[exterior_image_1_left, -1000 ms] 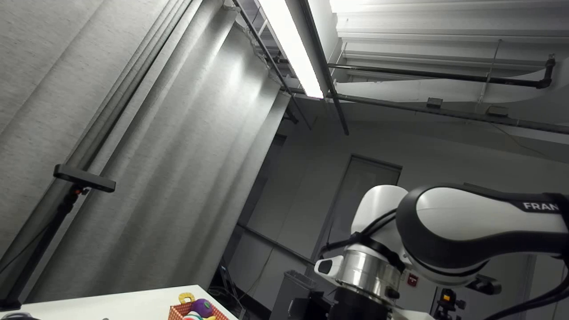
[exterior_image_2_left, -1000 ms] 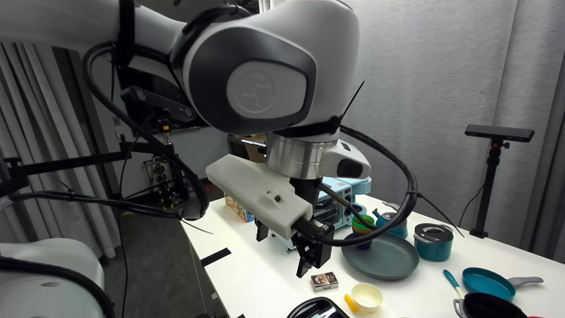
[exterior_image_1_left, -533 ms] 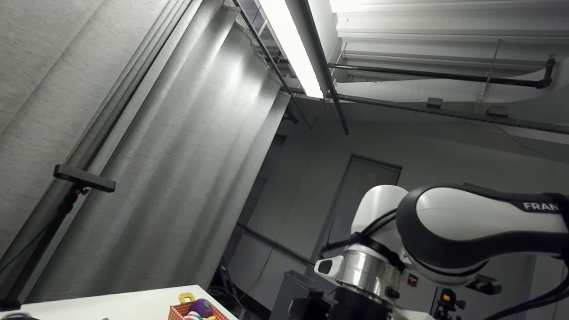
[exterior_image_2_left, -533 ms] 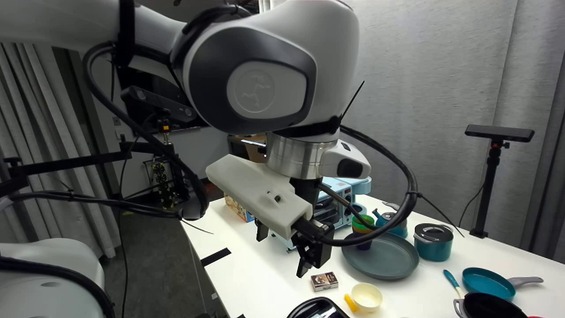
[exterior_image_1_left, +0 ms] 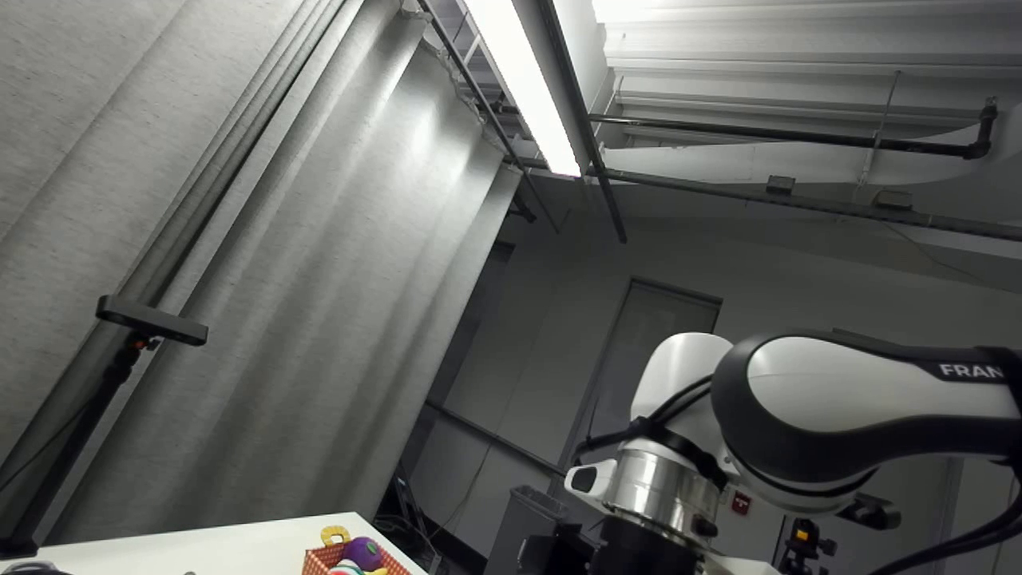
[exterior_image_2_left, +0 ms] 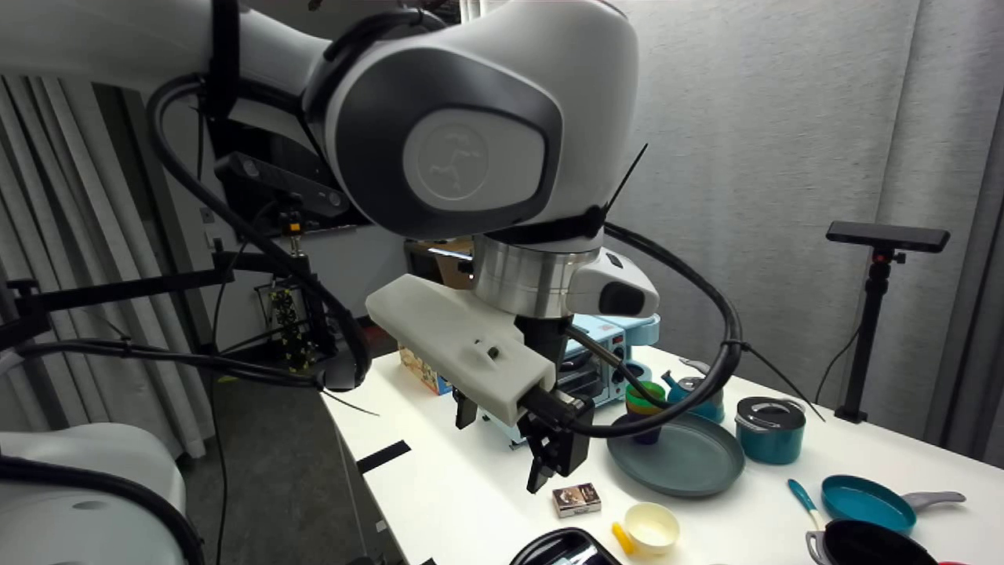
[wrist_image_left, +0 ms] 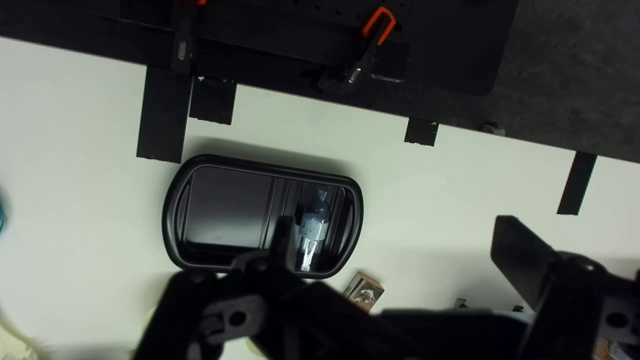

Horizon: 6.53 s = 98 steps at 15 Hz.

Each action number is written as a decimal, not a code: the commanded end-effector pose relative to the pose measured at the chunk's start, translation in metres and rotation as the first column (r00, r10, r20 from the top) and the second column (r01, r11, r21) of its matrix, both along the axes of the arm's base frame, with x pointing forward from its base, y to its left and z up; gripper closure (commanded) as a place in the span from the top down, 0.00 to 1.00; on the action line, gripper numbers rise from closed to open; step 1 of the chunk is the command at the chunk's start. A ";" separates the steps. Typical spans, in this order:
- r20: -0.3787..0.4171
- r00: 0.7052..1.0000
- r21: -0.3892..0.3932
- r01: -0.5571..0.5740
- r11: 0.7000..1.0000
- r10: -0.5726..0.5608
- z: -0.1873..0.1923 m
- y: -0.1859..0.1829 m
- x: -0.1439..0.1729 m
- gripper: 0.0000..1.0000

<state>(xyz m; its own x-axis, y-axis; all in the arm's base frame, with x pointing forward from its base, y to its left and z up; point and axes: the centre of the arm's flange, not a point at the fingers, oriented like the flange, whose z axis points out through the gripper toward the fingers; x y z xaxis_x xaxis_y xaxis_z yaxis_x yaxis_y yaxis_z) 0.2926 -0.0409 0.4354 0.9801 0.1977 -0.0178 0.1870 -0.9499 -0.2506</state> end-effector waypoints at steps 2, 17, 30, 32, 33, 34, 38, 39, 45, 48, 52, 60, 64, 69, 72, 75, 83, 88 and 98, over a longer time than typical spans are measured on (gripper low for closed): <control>0.000 1.000 0.000 0.000 1.000 0.000 0.000 0.000 0.000 1.00; 0.151 0.988 -0.170 0.065 0.983 -0.039 -0.041 -0.020 0.059 1.00; 0.164 0.985 -0.223 0.081 0.972 -0.044 -0.080 -0.033 0.079 1.00; 0.159 0.986 -0.230 0.075 0.970 -0.038 -0.084 -0.033 0.078 1.00; 0.158 0.987 -0.224 0.069 0.972 -0.034 -0.085 -0.033 0.080 1.00; 0.161 0.987 -0.235 0.066 0.970 -0.029 -0.088 -0.033 0.085 1.00; 0.161 0.987 -0.240 0.062 0.969 -0.023 -0.093 -0.035 0.103 1.00; 0.165 0.986 -0.243 0.059 0.968 -0.019 -0.094 -0.037 0.108 1.00; 0.197 0.980 -0.258 0.057 0.964 -0.006 -0.105 -0.049 0.150 1.00; 0.196 0.981 -0.259 0.054 0.964 -0.003 -0.114 -0.056 0.171 1.00; 0.187 0.982 -0.250 0.049 0.967 -0.002 -0.129 -0.064 0.201 1.00; 0.161 0.987 -0.253 0.052 0.966 -0.011 -0.141 -0.065 0.215 1.00; 0.162 0.987 -0.254 0.051 0.966 -0.010 -0.141 -0.065 0.218 1.00; 0.152 0.986 -0.264 0.105 0.959 -0.066 -0.155 -0.090 0.224 1.00; 0.149 0.984 -0.252 0.138 0.958 -0.102 -0.166 -0.112 0.231 1.00; 0.145 0.983 -0.246 0.147 0.958 -0.114 -0.175 -0.127 0.240 1.00; 0.114 0.989 -0.207 0.112 0.972 -0.089 -0.211 -0.127 0.274 1.00; 0.091 0.995 -0.197 0.064 0.978 -0.047 -0.236 -0.126 0.294 1.00; 0.082 0.996 -0.180 -0.010 0.984 0.025 -0.265 -0.114 0.331 1.00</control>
<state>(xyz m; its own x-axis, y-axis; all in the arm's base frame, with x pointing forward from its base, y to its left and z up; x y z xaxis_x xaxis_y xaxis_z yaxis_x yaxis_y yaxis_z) 0.6043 -0.1516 0.1799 0.9832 0.1767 0.0457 0.1784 -0.9832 -0.0382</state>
